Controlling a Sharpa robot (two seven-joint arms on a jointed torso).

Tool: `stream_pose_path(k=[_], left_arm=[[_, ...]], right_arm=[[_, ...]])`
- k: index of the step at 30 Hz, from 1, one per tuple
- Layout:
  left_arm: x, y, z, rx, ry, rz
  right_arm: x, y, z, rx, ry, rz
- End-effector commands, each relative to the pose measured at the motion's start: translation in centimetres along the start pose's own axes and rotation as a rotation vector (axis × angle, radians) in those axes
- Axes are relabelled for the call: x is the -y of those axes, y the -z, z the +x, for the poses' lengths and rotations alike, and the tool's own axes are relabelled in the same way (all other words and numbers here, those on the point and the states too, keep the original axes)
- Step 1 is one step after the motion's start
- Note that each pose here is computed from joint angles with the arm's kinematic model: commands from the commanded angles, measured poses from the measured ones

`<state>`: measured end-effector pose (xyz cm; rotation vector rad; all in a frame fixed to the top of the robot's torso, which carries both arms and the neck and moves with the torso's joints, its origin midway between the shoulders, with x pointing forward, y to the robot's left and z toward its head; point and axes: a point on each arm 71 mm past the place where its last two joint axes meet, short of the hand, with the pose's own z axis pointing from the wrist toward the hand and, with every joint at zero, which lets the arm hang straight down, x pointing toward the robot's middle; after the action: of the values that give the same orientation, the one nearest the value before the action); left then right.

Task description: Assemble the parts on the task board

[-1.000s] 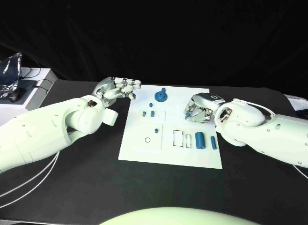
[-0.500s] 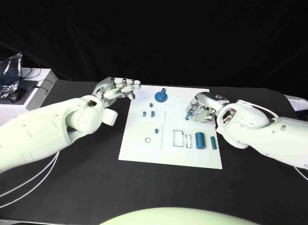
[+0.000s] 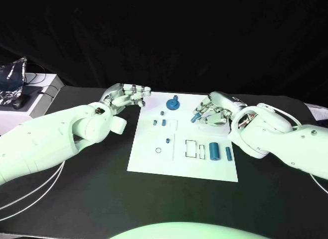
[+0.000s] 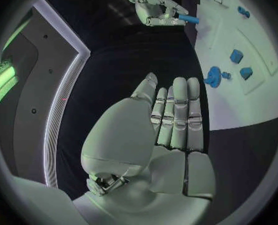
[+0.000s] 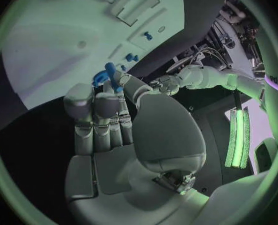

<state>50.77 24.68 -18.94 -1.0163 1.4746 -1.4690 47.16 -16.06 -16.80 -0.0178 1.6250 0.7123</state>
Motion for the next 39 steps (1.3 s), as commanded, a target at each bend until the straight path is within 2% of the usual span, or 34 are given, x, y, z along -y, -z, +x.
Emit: stream_pose_path(k=[1, 8, 15, 22, 27, 39], left_arm=[[0.05, -0.09, 0.29, -0.019, 0.005, 0.006], [-0.03, -0.25, 0.50, -0.023, 0.008, 0.006], [-0.07, -0.36, 0.65, -0.025, 0.010, 0.006], [-0.10, -0.40, 0.73, -0.029, 0.011, 0.003], [-0.10, -0.39, 0.73, -0.030, 0.011, 0.002], [-0.11, -0.34, 0.63, -0.028, 0.010, 0.000]], right_arm=[[-1.9, 0.0, 1.2, -0.021, -0.028, -0.065], [-5.9, -0.3, 4.0, -0.039, 0.047, -0.206], [-8.6, -0.3, 6.7, -0.064, 0.072, -0.288], [-9.3, -0.2, 8.6, -0.112, 0.092, -0.304], [-9.3, -0.2, 9.4, -0.140, 0.115, -0.302], [-9.4, 0.0, 10.1, -0.172, 0.150, -0.305]])
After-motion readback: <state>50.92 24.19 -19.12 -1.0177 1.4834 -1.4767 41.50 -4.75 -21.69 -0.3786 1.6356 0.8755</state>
